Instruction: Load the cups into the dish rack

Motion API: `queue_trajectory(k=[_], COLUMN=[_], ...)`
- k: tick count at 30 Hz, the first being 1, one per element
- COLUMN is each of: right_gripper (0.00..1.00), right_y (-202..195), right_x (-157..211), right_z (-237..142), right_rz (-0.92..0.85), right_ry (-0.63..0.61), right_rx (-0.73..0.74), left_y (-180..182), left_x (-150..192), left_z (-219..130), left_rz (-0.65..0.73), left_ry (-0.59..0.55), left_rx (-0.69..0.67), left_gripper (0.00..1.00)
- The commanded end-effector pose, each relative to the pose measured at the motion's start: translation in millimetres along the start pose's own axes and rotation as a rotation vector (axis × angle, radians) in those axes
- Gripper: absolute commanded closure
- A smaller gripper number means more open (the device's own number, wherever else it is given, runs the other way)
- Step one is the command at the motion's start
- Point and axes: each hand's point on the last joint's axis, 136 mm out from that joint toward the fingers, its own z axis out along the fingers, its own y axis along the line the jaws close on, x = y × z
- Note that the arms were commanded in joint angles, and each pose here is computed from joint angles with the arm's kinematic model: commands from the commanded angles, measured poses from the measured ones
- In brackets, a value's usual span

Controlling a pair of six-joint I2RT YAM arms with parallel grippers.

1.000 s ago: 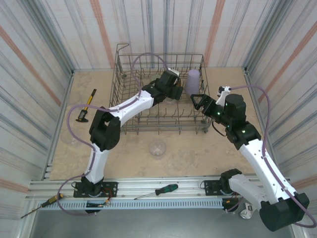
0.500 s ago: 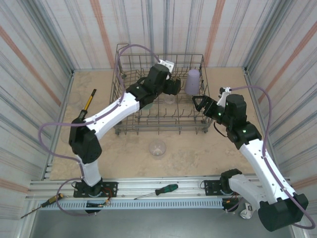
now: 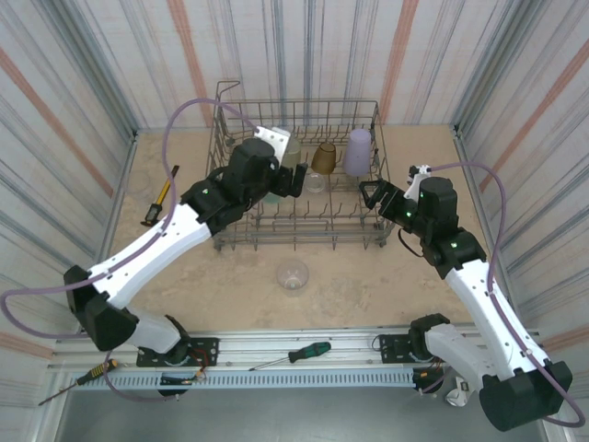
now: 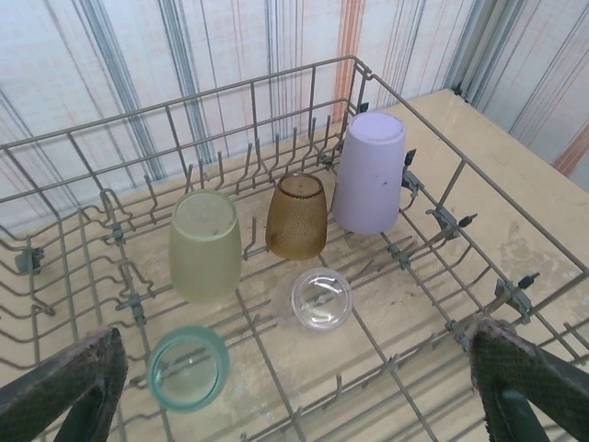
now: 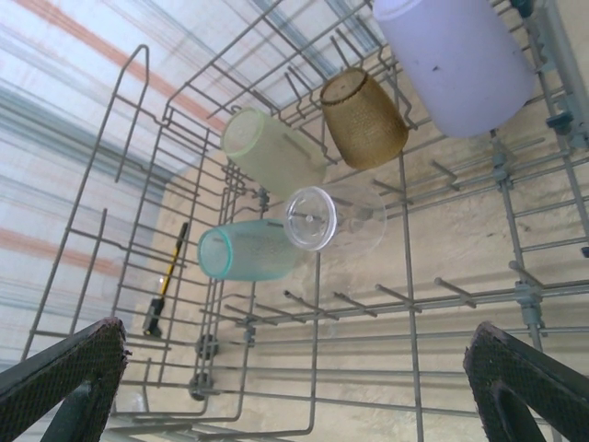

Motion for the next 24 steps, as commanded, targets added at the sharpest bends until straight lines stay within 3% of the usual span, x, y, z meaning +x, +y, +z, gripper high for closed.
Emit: queue_trajectory(k=[1, 14, 24], right_gripper=[0.01, 0.01, 0.01], right_y=[-14, -18, -9], right_x=[5, -3, -13], right_z=[-2, -4, -9], right_rz=[0.010, -0.014, -0.019], right_ry=[0.000, 0.041, 0.033], right_rx=[0.051, 0.142, 0.142], left_y=[12, 30, 18], left_x=[16, 74, 124], left_z=[-20, -63, -66], left_rz=[-0.037, -0.232, -0.349], left_ry=[0.049, 0.213, 0.358], left_rx=[-0.028, -0.042, 0.012], left_gripper=[0.01, 0.01, 0.01])
